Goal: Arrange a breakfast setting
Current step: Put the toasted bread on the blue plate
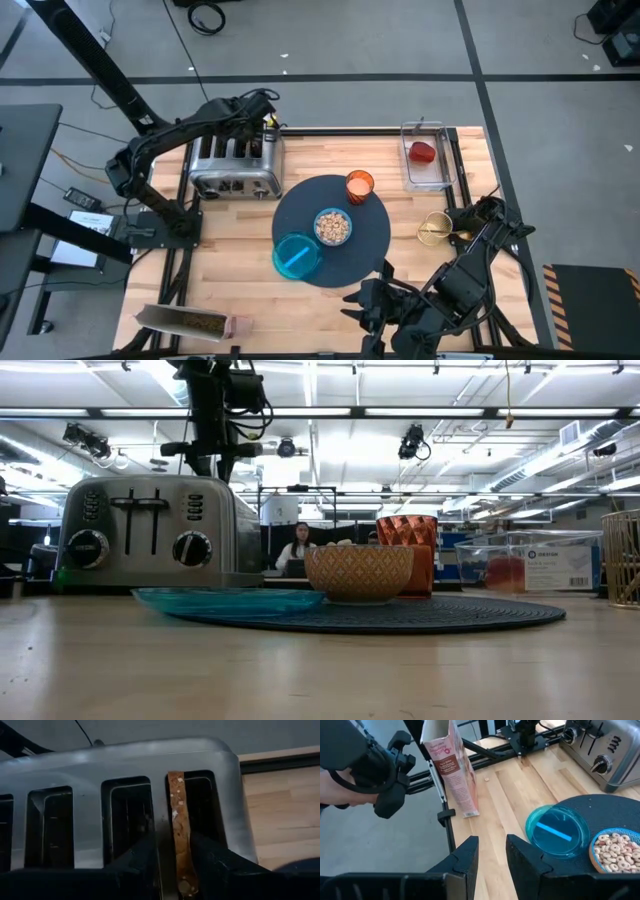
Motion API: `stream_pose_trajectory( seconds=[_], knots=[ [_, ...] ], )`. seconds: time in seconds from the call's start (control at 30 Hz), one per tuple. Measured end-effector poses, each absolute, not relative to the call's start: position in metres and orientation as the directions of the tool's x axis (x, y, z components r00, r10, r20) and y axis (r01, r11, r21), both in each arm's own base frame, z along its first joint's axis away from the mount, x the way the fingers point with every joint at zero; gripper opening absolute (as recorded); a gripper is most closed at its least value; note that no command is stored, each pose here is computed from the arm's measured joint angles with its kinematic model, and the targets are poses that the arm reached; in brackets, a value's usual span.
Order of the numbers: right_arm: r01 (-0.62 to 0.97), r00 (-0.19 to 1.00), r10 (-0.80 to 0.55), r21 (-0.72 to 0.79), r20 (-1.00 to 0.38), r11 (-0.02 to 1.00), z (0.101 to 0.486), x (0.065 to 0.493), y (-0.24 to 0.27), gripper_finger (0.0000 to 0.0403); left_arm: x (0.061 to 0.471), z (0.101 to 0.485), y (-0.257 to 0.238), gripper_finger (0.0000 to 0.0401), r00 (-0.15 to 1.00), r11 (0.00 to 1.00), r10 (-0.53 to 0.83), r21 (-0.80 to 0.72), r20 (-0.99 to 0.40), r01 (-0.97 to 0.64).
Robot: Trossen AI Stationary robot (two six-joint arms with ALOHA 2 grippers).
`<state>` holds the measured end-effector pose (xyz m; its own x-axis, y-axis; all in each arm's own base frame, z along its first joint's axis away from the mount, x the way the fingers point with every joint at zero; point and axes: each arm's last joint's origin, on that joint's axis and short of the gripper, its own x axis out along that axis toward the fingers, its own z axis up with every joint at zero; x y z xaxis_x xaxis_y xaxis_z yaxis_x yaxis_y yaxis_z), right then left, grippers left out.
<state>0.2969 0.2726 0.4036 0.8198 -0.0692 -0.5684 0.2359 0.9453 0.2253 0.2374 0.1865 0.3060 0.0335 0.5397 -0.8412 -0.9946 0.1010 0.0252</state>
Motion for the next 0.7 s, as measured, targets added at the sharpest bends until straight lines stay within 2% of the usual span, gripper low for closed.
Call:
stream_pose_trajectory(
  seconds=[0.3, 0.7],
  knots=[
    [0.240, 0.819, -0.069, 0.232, -0.569, 0.943, 0.404, 0.297, 0.272, 0.0107, 0.245, 0.301, 0.187, 0.0068, 0.056, 0.124, 0.528, 0.011, -0.847, -0.992],
    [0.231, 0.810, -0.055, 0.232, -0.584, 0.945, 0.403, 0.296, 0.273, 0.0107, 0.249, 0.299, 0.184, 0.0017, 0.069, 0.151, 0.513, 0.011, -0.856, -0.989]
  ],
)
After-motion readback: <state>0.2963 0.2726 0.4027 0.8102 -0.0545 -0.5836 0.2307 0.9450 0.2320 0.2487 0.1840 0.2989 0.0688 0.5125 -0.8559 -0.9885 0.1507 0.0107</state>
